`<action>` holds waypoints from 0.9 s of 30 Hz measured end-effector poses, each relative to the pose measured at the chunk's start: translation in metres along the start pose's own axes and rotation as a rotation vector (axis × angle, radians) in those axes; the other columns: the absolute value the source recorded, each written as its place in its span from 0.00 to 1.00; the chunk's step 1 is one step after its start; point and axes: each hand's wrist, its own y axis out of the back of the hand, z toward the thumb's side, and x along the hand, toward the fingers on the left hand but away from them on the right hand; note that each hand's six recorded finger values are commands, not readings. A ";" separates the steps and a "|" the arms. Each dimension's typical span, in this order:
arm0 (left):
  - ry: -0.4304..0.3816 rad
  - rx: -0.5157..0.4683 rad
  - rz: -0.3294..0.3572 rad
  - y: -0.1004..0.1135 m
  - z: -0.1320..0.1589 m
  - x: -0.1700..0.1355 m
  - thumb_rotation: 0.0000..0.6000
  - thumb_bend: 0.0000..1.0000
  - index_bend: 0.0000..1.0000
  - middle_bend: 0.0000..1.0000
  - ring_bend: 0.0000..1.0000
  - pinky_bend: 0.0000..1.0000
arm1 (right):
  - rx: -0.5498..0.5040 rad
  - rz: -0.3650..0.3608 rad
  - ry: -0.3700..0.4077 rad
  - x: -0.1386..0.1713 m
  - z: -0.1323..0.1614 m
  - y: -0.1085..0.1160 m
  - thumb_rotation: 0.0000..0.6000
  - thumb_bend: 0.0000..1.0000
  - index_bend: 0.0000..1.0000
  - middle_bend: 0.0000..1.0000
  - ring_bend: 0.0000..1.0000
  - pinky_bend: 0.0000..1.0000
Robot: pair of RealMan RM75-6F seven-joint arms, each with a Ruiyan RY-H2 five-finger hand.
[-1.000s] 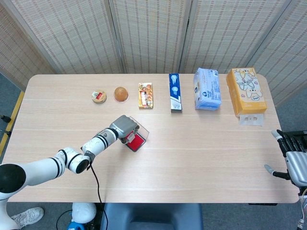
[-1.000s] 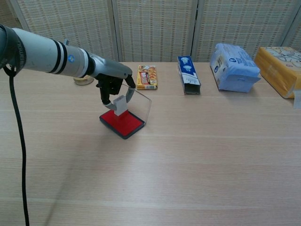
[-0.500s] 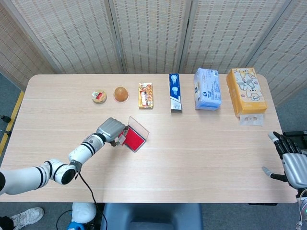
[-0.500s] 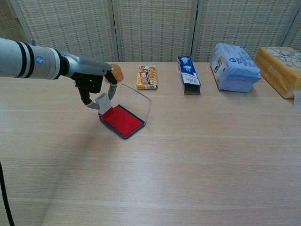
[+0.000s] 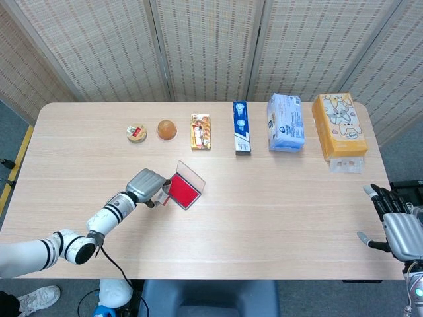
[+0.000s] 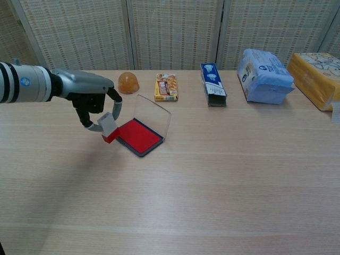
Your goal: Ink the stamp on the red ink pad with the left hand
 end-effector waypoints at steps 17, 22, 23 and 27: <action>-0.003 -0.039 -0.004 -0.030 -0.004 0.009 1.00 0.43 0.83 1.00 0.96 0.77 | 0.002 -0.010 0.003 0.001 0.002 0.000 1.00 0.21 0.00 0.00 0.00 0.00; -0.006 -0.043 -0.004 -0.034 -0.004 0.010 1.00 0.43 0.83 1.00 0.96 0.77 | 0.004 -0.015 0.002 0.003 0.003 0.000 1.00 0.21 0.00 0.00 0.00 0.00; -0.006 -0.042 -0.004 -0.034 -0.005 0.010 1.00 0.43 0.82 1.00 0.96 0.77 | 0.004 -0.015 0.001 0.003 0.003 0.000 1.00 0.21 0.00 0.00 0.00 0.00; -0.004 -0.042 -0.004 -0.037 -0.006 0.011 1.00 0.43 0.83 1.00 0.96 0.77 | 0.005 -0.016 0.001 0.002 0.003 0.000 1.00 0.21 0.00 0.00 0.00 0.00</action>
